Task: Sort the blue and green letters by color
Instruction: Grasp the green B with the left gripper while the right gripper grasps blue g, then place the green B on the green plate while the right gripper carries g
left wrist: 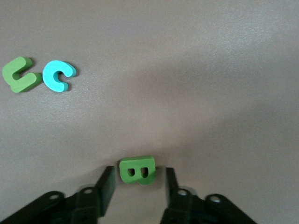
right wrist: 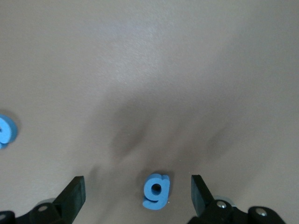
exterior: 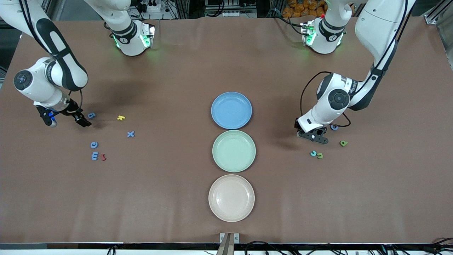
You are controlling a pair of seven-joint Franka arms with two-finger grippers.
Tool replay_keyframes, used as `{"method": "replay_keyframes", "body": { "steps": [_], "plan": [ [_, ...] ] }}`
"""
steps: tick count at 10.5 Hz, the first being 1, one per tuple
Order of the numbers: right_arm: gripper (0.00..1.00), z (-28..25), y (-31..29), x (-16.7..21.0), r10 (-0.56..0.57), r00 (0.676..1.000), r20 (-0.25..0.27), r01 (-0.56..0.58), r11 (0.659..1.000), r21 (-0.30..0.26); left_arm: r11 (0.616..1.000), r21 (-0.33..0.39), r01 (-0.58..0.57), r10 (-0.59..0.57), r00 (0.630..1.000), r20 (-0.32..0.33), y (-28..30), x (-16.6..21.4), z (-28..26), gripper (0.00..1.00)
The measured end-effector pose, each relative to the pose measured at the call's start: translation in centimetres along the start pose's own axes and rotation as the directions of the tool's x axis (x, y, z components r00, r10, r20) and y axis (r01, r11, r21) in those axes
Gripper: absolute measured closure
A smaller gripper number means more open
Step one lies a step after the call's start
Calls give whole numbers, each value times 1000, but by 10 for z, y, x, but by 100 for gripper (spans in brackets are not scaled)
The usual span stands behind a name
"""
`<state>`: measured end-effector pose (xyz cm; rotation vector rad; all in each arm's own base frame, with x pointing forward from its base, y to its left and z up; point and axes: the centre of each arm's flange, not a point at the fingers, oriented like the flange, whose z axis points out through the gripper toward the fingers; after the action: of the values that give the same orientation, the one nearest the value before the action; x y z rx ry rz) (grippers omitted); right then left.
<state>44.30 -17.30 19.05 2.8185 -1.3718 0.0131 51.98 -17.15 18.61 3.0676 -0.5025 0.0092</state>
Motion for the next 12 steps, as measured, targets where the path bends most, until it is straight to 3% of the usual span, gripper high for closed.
{"method": "replay_keyframes", "body": {
  "steps": [1,7,8,10,12],
  "plan": [
    [0,5,4,-3,4,1000,2,-4,1000,0,1000,0,1,-1,1000,0,0,0,0,55],
    [0,18,13,-16,8,1000,25,-8,1000,-14,1000,-4,7,-7,1000,8,-3,1,6,54],
    [0,19,14,-17,8,1000,27,-8,1000,-15,1000,-5,8,-8,1000,9,-3,1,8,59],
    [7,19,14,-17,8,1000,28,-8,1000,-15,1000,-5,16,-16,1000,8,-3,2,8,65],
    [16,19,15,-17,10,1000,29,-9,1000,-16,999,-5,47,-47,999,-1,-3,6,4,65]
  ]
}}
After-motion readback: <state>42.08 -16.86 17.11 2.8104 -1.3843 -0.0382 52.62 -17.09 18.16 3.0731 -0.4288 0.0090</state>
